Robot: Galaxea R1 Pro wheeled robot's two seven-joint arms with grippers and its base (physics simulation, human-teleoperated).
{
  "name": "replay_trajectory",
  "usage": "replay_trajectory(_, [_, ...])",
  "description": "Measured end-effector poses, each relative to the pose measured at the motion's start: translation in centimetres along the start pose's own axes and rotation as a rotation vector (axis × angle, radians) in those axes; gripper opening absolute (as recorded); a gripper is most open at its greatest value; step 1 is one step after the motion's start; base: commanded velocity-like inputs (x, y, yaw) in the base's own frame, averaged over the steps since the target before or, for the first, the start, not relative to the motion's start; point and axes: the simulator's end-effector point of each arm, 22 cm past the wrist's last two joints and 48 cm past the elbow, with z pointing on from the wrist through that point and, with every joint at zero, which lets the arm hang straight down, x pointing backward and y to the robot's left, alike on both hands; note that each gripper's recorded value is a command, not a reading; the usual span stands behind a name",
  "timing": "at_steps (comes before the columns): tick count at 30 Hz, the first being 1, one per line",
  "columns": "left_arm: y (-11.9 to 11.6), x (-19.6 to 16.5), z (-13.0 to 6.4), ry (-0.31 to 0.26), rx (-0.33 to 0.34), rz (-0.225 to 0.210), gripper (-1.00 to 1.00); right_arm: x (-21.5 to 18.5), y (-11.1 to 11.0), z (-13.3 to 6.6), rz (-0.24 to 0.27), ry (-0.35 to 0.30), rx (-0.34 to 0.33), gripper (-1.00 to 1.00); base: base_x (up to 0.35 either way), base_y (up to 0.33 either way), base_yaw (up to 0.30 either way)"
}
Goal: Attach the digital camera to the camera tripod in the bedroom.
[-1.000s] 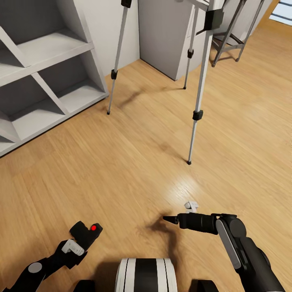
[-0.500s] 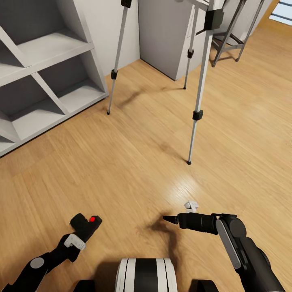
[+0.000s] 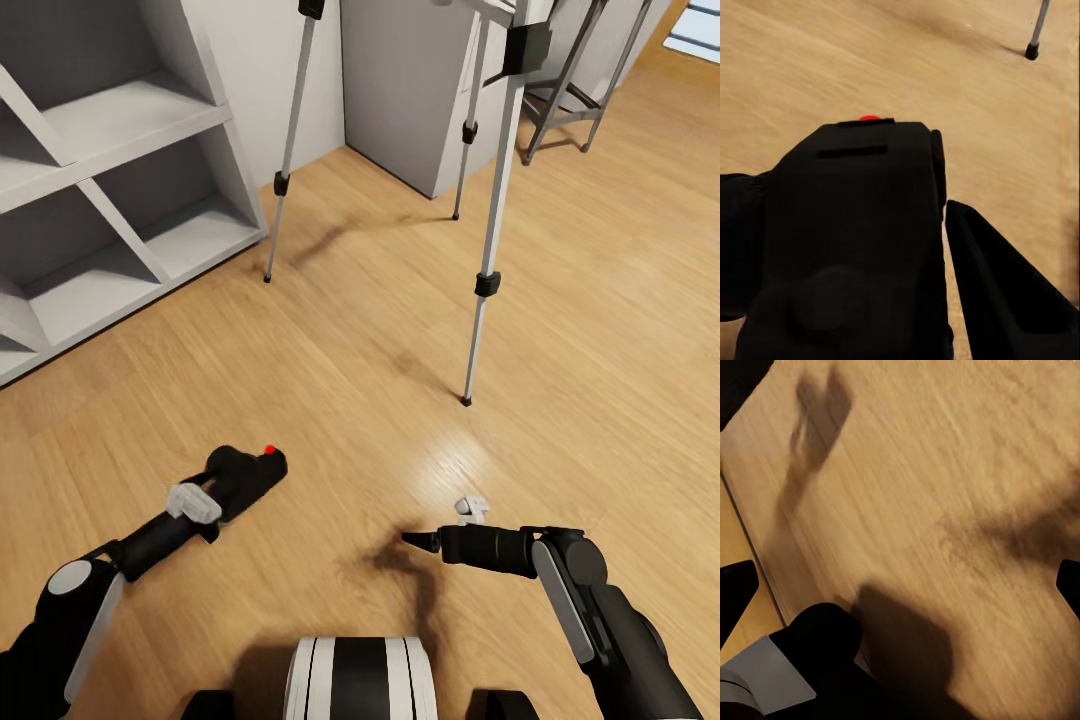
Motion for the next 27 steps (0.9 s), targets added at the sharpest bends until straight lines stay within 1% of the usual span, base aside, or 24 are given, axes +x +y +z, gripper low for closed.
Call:
replay_trajectory(3, [-0.7, -1.6, -0.2, -0.025, 0.032, -0.068, -1.00, 0.0, 0.0, 0.0, 0.000, 0.001, 0.003, 1.00, 0.000, 0.000, 0.000])
replay_trajectory(4, [-1.2, -2.1, -0.3, -0.029, 0.056, -0.109, -1.00, 0.0, -0.1, 0.0, -0.001, 0.001, 0.006, 1.00, 0.000, 0.000, 0.000])
replay_trajectory(6, [-1.8, -2.4, -0.4, -0.025, 0.081, -0.143, -1.00, 0.0, -0.2, 0.0, -0.001, 0.001, 0.009, 1.00, 0.000, 0.000, 0.000])
replay_trajectory(7, [-2.3, -2.5, -0.4, -0.020, 0.107, -0.172, -1.00, 0.0, -0.3, 0.0, -0.001, 0.001, 0.013, 1.00, 0.000, 0.000, 0.000])
replay_trajectory(10, [-3.1, -2.6, -0.6, -0.014, 0.142, -0.216, -1.00, 0.0, -0.4, 0.0, -0.001, 0.001, 0.017, 1.00, 0.000, 0.000, 0.000])
replay_trajectory(11, [-3.1, -2.7, -0.8, -0.017, 0.152, -0.252, -1.00, 0.0, -0.4, 0.0, -0.001, 0.001, 0.019, 1.00, 0.000, 0.000, 0.000])
replay_trajectory(12, [-3.0, -2.9, -0.9, -0.022, 0.154, -0.273, -1.00, 0.0, -0.4, 0.0, -0.001, 0.001, 0.019, 1.00, 0.000, 0.000, 0.000])
replay_trajectory(13, [-2.6, -3.3, -1.3, -0.037, 0.155, -0.319, -1.00, 0.0, -0.4, 0.1, -0.002, 0.001, 0.020, 1.00, 0.000, 0.000, 0.000])
replay_trajectory(14, [-2.1, -4.2, -1.9, -0.072, 0.161, -0.391, -1.00, 0.0, -0.4, 0.1, -0.003, 0.001, 0.020, 1.00, 0.000, 0.000, 0.000])
replay_trajectory(15, [-1.9, -5.0, -2.2, -0.099, 0.171, -0.435, -1.00, 0.0, -0.4, 0.1, -0.003, 0.001, 0.021, 1.00, 0.000, 0.000, 0.000])
replay_trajectory(16, [-1.8, -5.4, -2.3, -0.110, 0.176, -0.454, -1.00, 0.0, -0.4, 0.1, -0.003, 0.002, 0.022, 1.00, 0.000, 0.000, 0.000])
replay_trajectory(17, [-1.8, -6.0, -2.6, -0.131, 0.188, -0.487, -1.00, 0.0, -0.4, 0.1, -0.003, 0.001, 0.022, 1.00, 0.000, 0.000, 0.000])
replay_trajectory(18, [-1.8, -6.3, -2.6, -0.141, 0.192, -0.500, -1.00, 0.0, -0.4, 0.1, -0.003, 0.001, 0.022, 1.00, 0.000, 0.000, 0.000])
replay_trajectory(19, [-1.8, -6.8, -2.8, -0.162, 0.202, -0.522, -1.00, 0.0, -0.4, 0.1, -0.003, 0.001, 0.023, 1.00, 0.000, 0.000, 0.000])
replay_trajectory(23, [-2.0, -7.7, -3.0, -0.200, 0.223, -0.557, -1.00, 0.0, -0.5, 0.1, -0.003, 0.001, 0.027, 1.00, 0.000, 0.000, 0.000])
replay_trajectory(24, [-2.0, -8.1, -3.1, -0.214, 0.233, -0.574, -1.00, 0.0, -0.6, 0.1, -0.003, 0.001, 0.030, 1.00, 0.000, 0.000, 0.000])
replay_trajectory(27, [-2.1, -8.6, -3.3, -0.232, 0.248, -0.595, -1.00, 0.0, -0.6, 0.1, -0.003, 0.002, 0.034, 1.00, 0.000, 0.000, 0.000])
